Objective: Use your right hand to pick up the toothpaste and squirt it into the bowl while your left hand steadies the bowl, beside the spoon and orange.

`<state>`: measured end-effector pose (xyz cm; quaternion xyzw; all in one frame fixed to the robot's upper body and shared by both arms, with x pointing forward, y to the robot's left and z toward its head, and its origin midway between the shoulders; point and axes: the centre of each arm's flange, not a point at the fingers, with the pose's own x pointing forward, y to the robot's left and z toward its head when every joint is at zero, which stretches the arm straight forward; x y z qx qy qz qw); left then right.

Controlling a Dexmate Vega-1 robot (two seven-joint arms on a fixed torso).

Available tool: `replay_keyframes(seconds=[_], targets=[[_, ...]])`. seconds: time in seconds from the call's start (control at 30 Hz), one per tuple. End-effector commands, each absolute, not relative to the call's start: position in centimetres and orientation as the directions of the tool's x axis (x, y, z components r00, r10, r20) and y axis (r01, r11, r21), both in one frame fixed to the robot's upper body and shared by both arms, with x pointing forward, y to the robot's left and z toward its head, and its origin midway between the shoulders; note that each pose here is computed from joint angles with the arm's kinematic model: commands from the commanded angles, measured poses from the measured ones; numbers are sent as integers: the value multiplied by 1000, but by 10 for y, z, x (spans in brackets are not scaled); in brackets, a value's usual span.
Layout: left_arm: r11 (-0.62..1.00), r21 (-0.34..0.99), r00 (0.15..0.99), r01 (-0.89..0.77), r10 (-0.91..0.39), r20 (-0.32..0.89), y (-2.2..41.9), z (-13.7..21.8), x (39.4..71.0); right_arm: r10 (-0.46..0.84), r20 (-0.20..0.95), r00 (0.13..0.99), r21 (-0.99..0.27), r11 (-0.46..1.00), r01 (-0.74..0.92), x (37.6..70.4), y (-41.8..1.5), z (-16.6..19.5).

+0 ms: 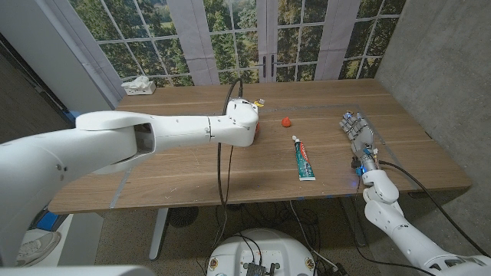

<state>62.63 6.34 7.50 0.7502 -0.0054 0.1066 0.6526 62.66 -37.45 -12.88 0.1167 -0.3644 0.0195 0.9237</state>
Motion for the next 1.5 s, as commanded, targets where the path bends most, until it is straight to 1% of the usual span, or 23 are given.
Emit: replay_keyframes(seconds=[0.03,0.13,0.47,0.7,1.07,1.27,1.5], targets=[[-179,978,968,-109,202,145,61,70,632,-66,686,725,194,976,-95,621,-378,-130],[-166,982,971,-96,200,128,62,67,636,-66,685,726,190,978,-91,621,-379,-130],[-100,985,978,-139,144,153,62,58,642,-71,677,733,190,978,-80,625,-380,-129],[-119,983,980,-139,130,154,56,53,645,-83,666,742,204,976,-75,632,-384,-134],[-113,988,986,-102,120,116,52,46,655,-98,659,746,199,979,-47,634,-388,-135],[-86,988,985,-131,102,140,52,45,657,-103,660,744,192,981,-35,633,-389,-134],[-50,975,972,-215,85,219,55,46,654,-106,657,746,182,983,-21,632,-389,-132]])
